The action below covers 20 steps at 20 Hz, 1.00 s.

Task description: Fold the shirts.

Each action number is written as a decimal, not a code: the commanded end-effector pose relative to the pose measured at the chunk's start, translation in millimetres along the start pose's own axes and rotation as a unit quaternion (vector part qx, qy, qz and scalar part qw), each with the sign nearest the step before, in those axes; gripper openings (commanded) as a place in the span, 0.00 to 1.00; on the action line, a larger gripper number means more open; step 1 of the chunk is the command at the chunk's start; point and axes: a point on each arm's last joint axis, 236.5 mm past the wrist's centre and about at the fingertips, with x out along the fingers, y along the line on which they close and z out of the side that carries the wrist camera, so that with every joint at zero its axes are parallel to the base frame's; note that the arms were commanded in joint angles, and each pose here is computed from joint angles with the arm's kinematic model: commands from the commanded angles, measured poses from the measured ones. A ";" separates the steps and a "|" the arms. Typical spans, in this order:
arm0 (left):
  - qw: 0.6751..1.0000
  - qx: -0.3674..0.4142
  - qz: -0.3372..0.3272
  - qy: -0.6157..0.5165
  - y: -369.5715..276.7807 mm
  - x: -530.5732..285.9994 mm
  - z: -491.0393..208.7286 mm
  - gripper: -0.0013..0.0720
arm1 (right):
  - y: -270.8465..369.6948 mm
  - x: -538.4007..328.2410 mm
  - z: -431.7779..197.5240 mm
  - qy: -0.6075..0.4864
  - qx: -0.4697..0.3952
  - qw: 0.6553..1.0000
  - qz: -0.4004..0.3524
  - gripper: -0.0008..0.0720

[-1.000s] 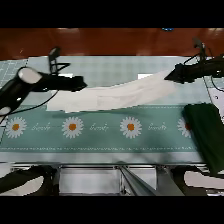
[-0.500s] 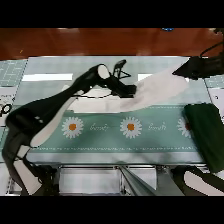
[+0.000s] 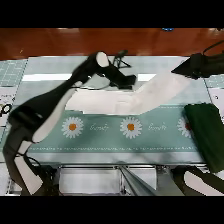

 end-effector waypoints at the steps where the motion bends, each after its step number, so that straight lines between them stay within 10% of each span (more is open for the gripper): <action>1: 0.994 -0.022 0.088 -0.059 69.4 -96.8 15.0 0.04 | 24.0 21.9 4.9 -0.001 0.004 1.000 0.029 0.04; 8: 0.948 -0.091 0.137 -0.273 121.2 -260.8 -78.5 0.04 | 139.0 162.3 7.4 -0.006 0.031 0.988 0.150 0.04; 20: 0.939 -0.119 0.146 -0.289 137.6 -257.5 -164.1 0.04 | 208.3 339.0 -67.1 0.131 0.038 0.968 0.211 0.04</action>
